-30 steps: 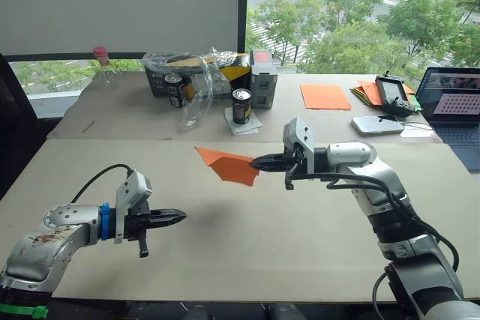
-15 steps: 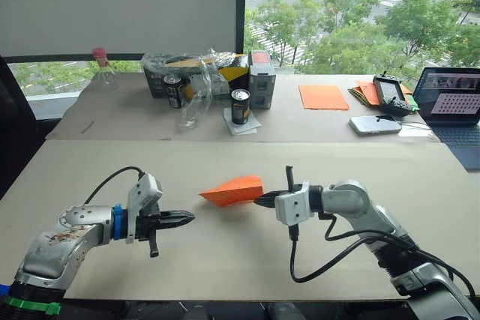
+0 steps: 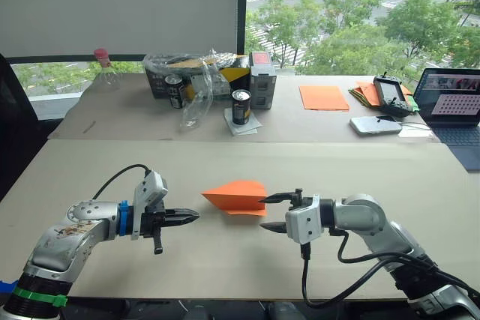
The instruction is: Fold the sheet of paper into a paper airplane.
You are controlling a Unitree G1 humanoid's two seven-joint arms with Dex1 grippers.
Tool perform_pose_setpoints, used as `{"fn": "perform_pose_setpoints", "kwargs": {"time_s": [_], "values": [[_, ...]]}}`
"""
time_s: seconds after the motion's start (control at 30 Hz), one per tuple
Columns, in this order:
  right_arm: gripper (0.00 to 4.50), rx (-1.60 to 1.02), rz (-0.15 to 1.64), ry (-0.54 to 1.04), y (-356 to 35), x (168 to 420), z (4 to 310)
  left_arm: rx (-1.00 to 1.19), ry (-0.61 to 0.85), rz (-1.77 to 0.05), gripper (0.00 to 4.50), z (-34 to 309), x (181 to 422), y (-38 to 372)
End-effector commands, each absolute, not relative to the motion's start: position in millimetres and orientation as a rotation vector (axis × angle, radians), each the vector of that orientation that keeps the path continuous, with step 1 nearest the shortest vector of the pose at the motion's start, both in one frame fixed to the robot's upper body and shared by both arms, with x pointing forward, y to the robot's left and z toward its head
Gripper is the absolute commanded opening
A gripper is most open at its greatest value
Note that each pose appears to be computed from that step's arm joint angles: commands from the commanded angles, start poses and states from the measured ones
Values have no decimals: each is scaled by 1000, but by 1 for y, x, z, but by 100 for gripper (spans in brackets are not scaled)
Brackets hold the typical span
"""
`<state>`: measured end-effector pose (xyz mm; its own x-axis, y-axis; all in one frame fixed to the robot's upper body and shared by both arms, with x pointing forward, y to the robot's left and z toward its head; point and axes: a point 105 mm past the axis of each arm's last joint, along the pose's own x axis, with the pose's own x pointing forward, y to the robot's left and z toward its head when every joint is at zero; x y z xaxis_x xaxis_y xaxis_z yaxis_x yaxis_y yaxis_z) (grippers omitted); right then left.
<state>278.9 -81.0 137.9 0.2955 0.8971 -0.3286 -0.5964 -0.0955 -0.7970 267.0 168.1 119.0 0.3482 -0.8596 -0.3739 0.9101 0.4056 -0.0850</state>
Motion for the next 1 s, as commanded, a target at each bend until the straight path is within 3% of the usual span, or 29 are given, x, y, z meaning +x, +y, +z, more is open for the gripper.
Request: {"fn": "perform_pose_setpoints", "kwargs": {"time_s": [0.03,0.13,0.33,0.5,0.53,1.0], "values": [[387,-997,1190,-413,-78,296,180,180,333,-1148,0,130,270,170],[387,-931,1124,-333,-76,317,185,182,304,-1138,0,131,272,166],[193,-799,1041,-149,-72,348,170,179,283,-1128,0,133,273,162],[17,-719,1104,-57,-57,340,145,189,258,-1089,0,135,276,164],[3,-709,1123,-48,-54,337,142,188,258,-1088,0,135,275,164],[3,-713,1271,49,-51,293,93,154,288,-1129,0,135,271,161]]}}
